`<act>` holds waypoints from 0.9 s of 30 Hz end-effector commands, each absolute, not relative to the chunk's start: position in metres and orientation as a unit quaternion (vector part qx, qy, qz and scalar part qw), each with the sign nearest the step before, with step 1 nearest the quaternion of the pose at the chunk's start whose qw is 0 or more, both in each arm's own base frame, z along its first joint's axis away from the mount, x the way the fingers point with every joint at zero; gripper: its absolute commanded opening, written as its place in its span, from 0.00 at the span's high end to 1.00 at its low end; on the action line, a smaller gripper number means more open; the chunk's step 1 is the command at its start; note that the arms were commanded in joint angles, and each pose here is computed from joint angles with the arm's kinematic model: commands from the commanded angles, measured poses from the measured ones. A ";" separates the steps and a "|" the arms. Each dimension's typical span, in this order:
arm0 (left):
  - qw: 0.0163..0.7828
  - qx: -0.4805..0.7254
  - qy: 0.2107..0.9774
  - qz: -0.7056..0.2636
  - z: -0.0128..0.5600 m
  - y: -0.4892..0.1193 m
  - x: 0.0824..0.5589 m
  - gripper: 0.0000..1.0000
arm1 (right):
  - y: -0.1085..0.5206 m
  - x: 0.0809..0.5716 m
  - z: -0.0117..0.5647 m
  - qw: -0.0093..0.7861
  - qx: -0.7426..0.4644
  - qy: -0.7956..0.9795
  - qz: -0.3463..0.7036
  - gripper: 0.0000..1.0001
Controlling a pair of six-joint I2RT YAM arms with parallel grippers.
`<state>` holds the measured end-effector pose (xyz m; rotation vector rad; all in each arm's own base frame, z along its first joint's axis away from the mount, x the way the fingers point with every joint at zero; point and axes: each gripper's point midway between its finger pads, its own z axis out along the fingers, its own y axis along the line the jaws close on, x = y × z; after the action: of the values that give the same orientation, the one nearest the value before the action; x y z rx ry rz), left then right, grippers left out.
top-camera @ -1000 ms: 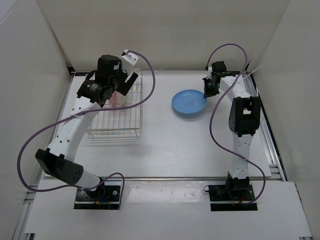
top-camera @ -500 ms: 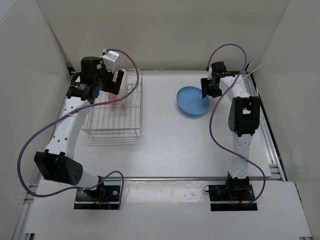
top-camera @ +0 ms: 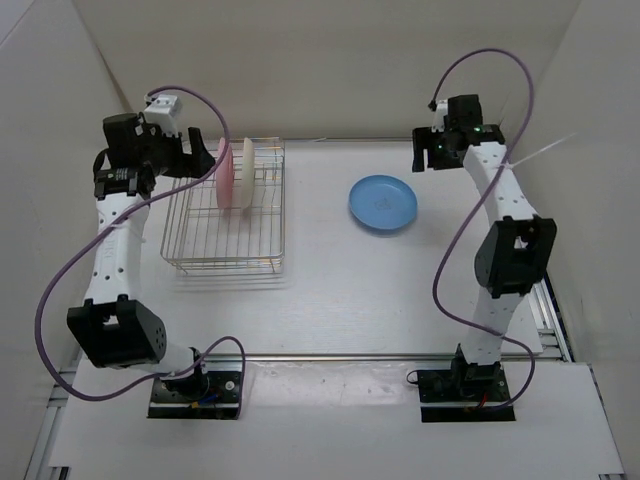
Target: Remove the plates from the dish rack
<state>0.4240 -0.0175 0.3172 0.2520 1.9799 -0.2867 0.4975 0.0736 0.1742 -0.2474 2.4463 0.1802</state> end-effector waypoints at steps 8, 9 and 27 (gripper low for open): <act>0.475 0.099 0.800 -0.352 0.267 -0.015 0.448 0.06 | 0.067 0.403 0.248 0.347 -0.210 0.911 0.072 0.22; 0.477 0.103 0.797 -0.355 0.267 -0.014 0.453 0.06 | 0.065 0.399 0.249 0.349 -0.208 0.911 0.068 0.22; 0.420 0.085 0.789 -0.441 0.221 -0.021 0.490 0.23 | 0.067 0.381 0.267 0.354 -0.194 0.912 0.071 0.21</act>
<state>0.4891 -0.0130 0.2128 0.1506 2.0219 -1.0532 0.3832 0.0628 0.2540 -0.5011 2.3924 0.1734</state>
